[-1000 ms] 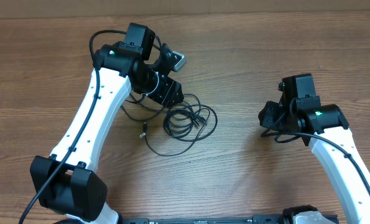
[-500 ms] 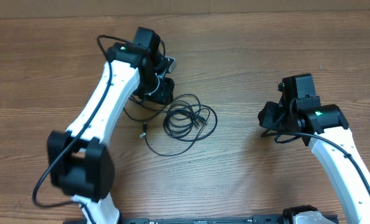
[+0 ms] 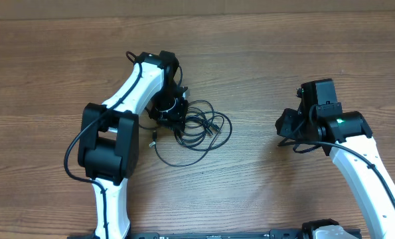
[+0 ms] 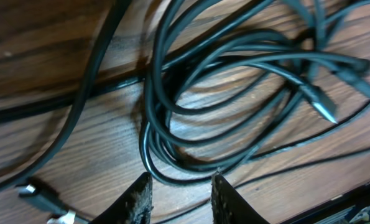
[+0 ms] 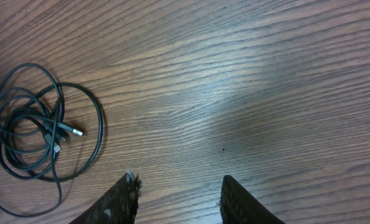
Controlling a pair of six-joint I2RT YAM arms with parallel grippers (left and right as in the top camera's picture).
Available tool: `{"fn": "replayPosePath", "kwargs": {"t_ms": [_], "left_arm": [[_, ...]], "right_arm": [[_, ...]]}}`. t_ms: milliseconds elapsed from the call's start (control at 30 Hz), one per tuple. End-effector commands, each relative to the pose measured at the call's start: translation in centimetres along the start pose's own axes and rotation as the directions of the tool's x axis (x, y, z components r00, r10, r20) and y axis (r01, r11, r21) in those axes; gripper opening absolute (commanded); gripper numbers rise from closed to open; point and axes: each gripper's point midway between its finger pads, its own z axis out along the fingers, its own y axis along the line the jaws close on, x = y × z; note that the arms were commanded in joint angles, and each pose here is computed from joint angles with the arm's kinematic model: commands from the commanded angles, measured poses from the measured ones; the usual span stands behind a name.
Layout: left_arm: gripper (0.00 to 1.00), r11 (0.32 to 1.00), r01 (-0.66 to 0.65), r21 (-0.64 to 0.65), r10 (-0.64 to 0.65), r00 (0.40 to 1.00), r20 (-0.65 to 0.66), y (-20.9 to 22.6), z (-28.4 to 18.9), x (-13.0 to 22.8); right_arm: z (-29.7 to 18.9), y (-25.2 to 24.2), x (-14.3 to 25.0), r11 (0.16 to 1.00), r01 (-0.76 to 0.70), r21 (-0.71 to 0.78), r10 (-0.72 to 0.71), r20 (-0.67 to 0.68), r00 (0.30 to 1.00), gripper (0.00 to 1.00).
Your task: Untangle cables
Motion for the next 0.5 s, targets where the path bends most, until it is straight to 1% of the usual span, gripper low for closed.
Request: {"fn": "replayPosePath", "kwargs": {"t_ms": [0, 100, 167, 233, 300, 467], "left_arm": [[0.31, 1.0, 0.011, 0.015, -0.01, 0.999, -0.03, -0.2, 1.0, 0.1], [0.3, 1.0, 0.011, 0.005, -0.011, 0.999, -0.033, 0.0, 1.1, 0.1], [0.31, 0.999, 0.023, -0.038, -0.025, 0.999, -0.032, 0.7, 1.1, 0.1], [0.34, 0.996, 0.053, -0.075, -0.055, 0.998, -0.031, 1.3, 1.1, 0.1], [0.38, 0.995, 0.069, -0.076, -0.072, 0.997, -0.035, 1.4, 1.0, 0.3], [0.46, 0.985, 0.168, -0.038, -0.17, 0.985, -0.044, 0.6, 1.1, 0.5]], "right_arm": [[-1.1, 0.4, -0.9, 1.0, 0.009, -0.02, -0.008, 0.041, 0.999, 0.4], [-1.1, 0.4, -0.9, 1.0, 0.009, -0.02, -0.008, 0.041, 0.999, 0.41], [-1.1, 0.4, -0.9, 1.0, 0.009, -0.02, -0.008, 0.041, 0.999, 0.4], [-1.1, 0.4, -0.9, 1.0, 0.009, -0.019, -0.008, 0.042, 0.999, 0.4], [-1.1, 0.4, -0.9, 1.0, 0.009, -0.019, -0.008, 0.042, 0.999, 0.41], [-1.1, 0.4, -0.9, 1.0, 0.009, -0.02, -0.008, 0.042, 0.999, 0.41]]}}
